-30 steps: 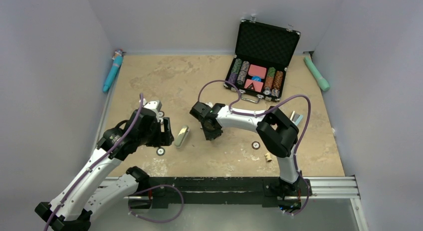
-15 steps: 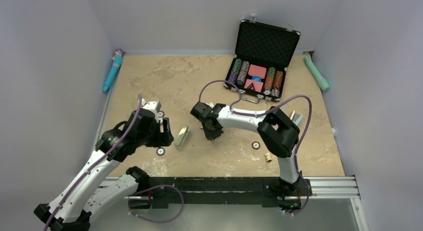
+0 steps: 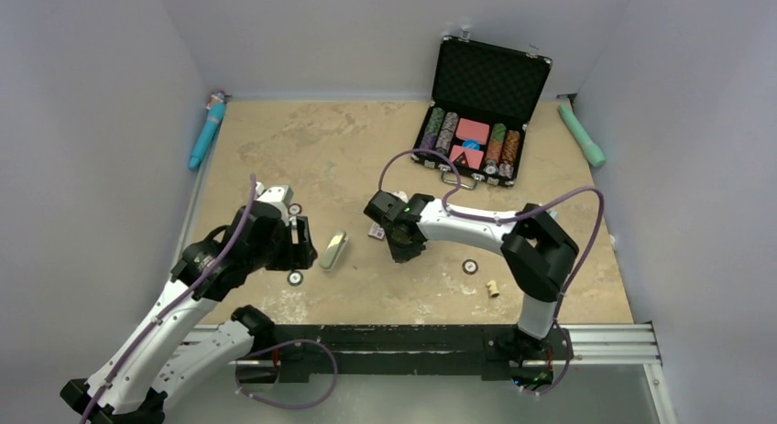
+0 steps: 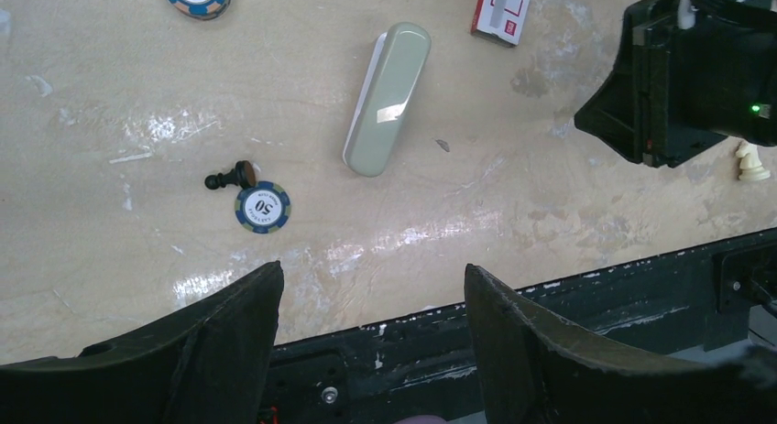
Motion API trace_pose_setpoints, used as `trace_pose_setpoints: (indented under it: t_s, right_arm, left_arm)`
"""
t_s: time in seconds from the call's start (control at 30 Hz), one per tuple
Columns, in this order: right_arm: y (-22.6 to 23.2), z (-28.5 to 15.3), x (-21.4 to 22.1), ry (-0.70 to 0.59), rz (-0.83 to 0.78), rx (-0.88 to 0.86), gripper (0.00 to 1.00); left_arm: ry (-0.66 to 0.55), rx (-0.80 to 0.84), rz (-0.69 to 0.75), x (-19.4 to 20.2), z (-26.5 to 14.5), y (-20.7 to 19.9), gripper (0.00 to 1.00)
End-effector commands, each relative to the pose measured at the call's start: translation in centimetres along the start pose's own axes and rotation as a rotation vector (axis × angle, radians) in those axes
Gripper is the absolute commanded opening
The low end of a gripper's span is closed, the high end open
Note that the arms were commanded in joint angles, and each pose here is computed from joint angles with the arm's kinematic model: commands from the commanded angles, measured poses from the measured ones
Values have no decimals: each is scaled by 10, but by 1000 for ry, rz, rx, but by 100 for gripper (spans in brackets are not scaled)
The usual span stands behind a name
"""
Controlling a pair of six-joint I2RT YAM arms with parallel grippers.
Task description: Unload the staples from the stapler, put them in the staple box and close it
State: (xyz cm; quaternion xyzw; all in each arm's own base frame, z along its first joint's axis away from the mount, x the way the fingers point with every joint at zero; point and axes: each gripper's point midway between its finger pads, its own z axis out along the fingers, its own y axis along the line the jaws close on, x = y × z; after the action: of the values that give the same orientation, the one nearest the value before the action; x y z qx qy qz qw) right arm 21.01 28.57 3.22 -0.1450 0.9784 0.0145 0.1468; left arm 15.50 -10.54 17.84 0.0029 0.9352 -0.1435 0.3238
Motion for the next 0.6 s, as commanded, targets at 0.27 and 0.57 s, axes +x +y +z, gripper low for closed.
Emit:
trace_pose_setpoints:
  t_s: [0.27, 0.57]
  right_arm:
    - [-20, -67, -20, -150, 51, -24, 0]
    - [-55, -99, -70, -257, 163, -87, 0]
  left_arm:
    - [-9, 3, 8, -3, 3, -2, 84]
    - [48, 25, 129, -35, 40, -39, 100]
